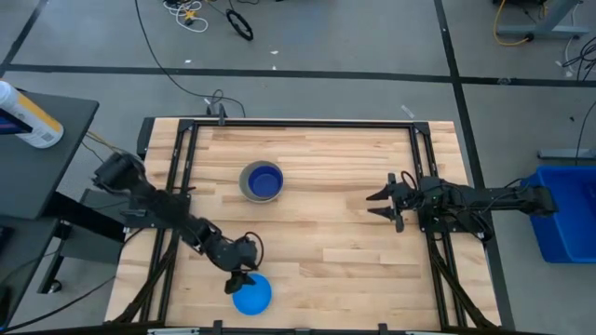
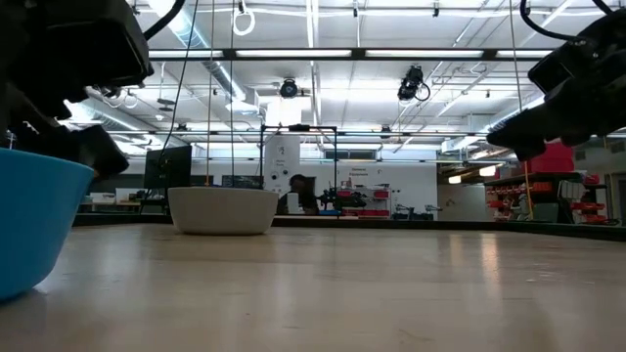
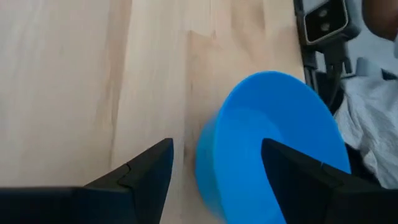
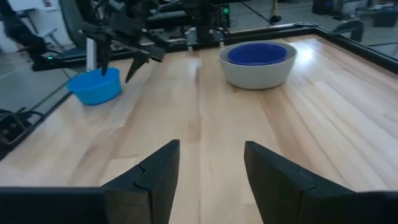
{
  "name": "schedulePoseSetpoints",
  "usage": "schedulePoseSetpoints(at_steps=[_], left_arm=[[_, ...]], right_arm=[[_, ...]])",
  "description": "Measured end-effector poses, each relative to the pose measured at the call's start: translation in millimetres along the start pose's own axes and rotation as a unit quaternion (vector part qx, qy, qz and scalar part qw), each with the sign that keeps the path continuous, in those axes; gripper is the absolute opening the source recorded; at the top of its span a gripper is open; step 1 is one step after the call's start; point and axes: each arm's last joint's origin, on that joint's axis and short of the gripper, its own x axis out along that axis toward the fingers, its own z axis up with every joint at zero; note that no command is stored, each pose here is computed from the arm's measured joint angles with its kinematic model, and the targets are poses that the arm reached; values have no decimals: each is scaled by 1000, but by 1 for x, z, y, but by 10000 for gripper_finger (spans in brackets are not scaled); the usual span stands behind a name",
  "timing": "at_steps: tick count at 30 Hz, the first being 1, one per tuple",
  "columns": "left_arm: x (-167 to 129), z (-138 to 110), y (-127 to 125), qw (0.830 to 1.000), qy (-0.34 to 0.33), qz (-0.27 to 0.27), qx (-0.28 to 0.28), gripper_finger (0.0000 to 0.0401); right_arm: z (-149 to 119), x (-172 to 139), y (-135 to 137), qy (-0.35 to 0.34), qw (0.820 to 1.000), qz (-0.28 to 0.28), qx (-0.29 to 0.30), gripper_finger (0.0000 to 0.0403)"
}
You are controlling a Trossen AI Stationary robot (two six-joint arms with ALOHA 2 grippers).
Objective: Nest bowls inside each other
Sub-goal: Stack the light blue bowl on the dark blue bowl
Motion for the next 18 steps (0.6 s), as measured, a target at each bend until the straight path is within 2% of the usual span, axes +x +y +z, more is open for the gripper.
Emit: schedulePoseSetpoints(at_steps=[7, 10, 14, 18], left_arm=[[8, -4, -7, 999, -33, -3, -38, 251], [8, -7, -9, 999, -37, 4, -40, 238], [7, -8, -10, 998, -40, 6, -41, 199], [7, -9, -11, 999, -38, 6, -33, 141]], right_arm=[[1, 0, 1, -1, 1000, 14, 0, 187], [1, 0, 1, -2, 1000, 14, -2, 190], [0, 0, 1, -2, 1000, 14, -6, 195], [0, 0, 1, -2, 1000, 14, -11, 193]])
